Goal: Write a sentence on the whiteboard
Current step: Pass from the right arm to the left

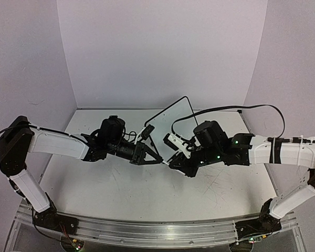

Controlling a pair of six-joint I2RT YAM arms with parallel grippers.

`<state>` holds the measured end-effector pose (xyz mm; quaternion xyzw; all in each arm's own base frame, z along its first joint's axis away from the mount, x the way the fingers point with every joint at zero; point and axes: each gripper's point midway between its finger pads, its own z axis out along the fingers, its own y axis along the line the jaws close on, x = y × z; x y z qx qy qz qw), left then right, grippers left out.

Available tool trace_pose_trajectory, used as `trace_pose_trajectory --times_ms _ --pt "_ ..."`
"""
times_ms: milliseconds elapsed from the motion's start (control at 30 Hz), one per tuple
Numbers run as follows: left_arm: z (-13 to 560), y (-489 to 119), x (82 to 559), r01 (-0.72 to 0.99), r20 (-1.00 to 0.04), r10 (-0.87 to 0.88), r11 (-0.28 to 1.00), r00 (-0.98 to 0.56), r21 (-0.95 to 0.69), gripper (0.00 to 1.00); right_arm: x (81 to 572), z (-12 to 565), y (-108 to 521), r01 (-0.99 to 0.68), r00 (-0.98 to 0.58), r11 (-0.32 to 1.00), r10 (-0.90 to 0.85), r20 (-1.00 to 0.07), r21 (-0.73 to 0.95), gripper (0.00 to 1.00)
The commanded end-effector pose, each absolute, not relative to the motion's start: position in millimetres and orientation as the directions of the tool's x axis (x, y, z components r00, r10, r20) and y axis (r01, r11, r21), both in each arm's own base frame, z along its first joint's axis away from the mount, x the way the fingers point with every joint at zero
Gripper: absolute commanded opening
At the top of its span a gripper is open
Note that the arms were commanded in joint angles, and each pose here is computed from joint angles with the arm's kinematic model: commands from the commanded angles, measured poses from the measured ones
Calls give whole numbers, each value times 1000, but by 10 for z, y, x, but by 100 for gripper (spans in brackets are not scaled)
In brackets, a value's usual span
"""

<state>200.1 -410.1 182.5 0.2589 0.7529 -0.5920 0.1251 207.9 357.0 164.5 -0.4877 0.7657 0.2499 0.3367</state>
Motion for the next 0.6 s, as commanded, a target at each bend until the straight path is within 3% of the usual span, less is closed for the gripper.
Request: trace_pose_trajectory --times_ms 0,200,233,267,400,433,567 --pt "2018 -4145 2076 578 -546 211 140 -811 -804 9 2128 1748 3581 -905 -303 422 -544 -782 57 0" --pt "1987 -4129 2103 572 -541 196 163 -818 -804 2 2167 1718 3592 -892 -327 446 -534 -779 68 0" --pt "1978 -4124 2098 570 -540 197 164 -819 -805 1 2193 1717 3583 -883 -337 464 -527 -780 68 4" --pt "1963 -4118 2097 568 -538 197 168 -820 -805 1 2218 1714 3575 -874 -347 481 -520 -780 69 10" --pt "1894 -4078 2116 561 -531 188 194 -826 -804 0 2293 1686 3560 -840 -390 537 -490 -780 83 63" --pt "1872 -4058 2126 558 -529 185 205 -829 -804 0 2292 1688 3564 -827 -415 550 -467 -781 111 69" --pt "1751 -3855 2289 530 -515 135 300 -846 -793 0 2375 1770 3481 -776 -447 616 -389 -805 134 79"
